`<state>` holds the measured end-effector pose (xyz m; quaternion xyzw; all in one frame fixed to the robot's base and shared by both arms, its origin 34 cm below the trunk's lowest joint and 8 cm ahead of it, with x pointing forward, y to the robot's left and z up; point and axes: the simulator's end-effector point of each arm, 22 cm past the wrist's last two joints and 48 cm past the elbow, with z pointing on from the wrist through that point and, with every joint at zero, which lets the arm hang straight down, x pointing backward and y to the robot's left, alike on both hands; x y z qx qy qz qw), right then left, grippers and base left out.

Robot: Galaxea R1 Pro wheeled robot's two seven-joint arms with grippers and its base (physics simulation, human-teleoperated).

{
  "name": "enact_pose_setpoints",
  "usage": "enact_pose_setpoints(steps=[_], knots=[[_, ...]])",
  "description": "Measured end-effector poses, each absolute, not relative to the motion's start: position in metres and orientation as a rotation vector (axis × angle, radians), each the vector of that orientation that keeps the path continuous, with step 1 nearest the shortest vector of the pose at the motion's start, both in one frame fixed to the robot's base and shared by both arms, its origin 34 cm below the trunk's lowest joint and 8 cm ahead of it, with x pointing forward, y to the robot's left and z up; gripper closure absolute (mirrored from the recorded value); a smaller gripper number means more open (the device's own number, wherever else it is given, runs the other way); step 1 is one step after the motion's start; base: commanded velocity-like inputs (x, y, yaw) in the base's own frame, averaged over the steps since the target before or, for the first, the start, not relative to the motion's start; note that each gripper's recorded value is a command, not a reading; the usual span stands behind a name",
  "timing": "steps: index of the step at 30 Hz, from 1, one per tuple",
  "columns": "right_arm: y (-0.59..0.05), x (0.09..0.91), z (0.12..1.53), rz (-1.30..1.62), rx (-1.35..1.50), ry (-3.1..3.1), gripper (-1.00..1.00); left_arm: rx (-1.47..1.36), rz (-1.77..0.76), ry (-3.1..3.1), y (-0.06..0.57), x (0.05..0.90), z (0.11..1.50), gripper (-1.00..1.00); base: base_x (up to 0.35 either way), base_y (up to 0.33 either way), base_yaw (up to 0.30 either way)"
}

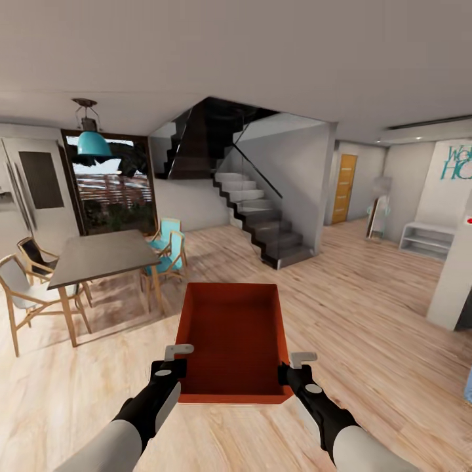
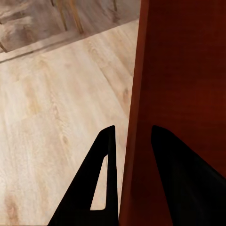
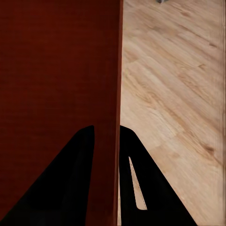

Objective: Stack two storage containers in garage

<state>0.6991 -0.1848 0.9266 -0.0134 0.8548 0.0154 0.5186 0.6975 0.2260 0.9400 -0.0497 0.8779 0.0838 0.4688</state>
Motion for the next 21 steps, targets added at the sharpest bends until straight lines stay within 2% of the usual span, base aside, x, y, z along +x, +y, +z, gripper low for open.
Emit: enact_pose_setpoints(steps=[21], knots=[[-0.1848, 0.6990, 0.9267, 0.037, -0.032, 2.051, 1.00, -0.122, 0.205, 2.152, 0.2260, 0.6975, 0.9400, 1.00, 0.332, 0.000, -0.244]])
